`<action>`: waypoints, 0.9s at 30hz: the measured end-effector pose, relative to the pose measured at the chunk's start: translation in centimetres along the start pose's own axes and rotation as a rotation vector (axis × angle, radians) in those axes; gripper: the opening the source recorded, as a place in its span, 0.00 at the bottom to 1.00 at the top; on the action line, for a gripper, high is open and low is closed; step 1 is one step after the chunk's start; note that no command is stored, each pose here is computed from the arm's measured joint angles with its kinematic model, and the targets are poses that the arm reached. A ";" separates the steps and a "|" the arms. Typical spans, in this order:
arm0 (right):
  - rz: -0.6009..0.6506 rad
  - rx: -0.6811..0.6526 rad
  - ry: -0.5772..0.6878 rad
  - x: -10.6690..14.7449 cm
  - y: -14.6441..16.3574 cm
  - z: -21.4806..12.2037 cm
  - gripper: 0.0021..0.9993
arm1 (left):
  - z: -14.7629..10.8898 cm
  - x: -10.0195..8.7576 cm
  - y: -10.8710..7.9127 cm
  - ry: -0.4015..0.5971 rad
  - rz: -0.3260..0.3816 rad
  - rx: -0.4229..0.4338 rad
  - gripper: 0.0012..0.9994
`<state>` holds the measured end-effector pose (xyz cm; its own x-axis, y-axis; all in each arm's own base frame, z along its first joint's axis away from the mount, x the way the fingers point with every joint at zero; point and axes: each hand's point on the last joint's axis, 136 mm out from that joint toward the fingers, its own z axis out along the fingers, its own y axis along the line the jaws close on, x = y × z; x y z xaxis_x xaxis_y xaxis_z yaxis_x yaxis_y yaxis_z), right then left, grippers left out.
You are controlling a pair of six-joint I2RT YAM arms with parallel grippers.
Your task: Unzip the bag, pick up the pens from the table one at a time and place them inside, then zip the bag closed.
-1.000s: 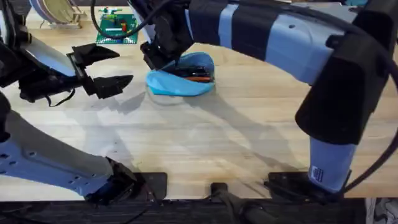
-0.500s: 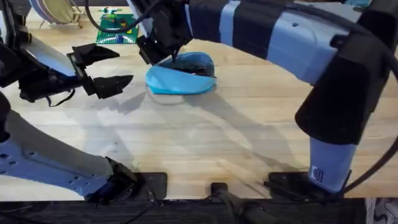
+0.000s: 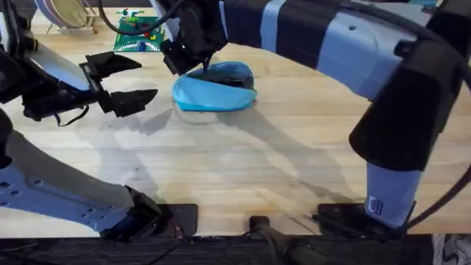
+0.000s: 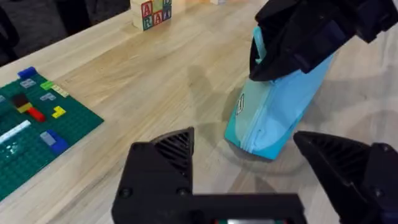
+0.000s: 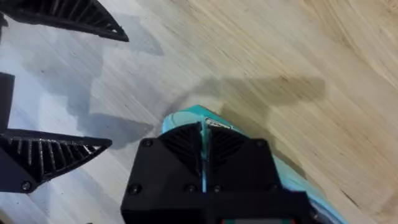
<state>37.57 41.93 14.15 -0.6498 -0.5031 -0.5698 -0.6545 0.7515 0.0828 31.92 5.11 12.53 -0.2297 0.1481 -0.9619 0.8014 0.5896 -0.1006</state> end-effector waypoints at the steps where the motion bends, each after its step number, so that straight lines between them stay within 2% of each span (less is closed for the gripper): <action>1: 0.000 0.000 0.000 0.0 0.0 0.0 0.03 | 0.0 0.1 0.0 0.004 0.000 0.001 0.99; 13: 0.000 0.000 -0.001 -0.1 0.0 0.0 0.03 | 0.4 0.2 0.2 0.017 0.042 0.007 0.99; 18: 0.000 0.000 0.000 0.0 0.0 0.0 0.03 | 2.5 -0.1 -0.4 0.025 0.111 0.065 0.99; 19: 0.000 0.000 -0.001 0.0 0.0 0.0 0.03 | 4.1 -0.3 -0.9 0.028 0.163 0.110 0.99; 20: 0.000 0.000 -0.001 0.0 0.0 0.0 0.03 | 4.7 -0.4 -1.1 0.030 0.182 0.124 0.99; 27: 0.000 0.000 -0.001 0.0 0.0 0.0 0.03 | 7.1 -0.8 -1.9 0.030 0.266 0.185 0.99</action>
<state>37.58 41.94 14.20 -0.6495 -0.5028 -0.5704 -0.6545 0.7515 0.0829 34.53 -1.78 11.66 -0.0129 0.3022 -0.9532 0.9218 0.3730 0.1058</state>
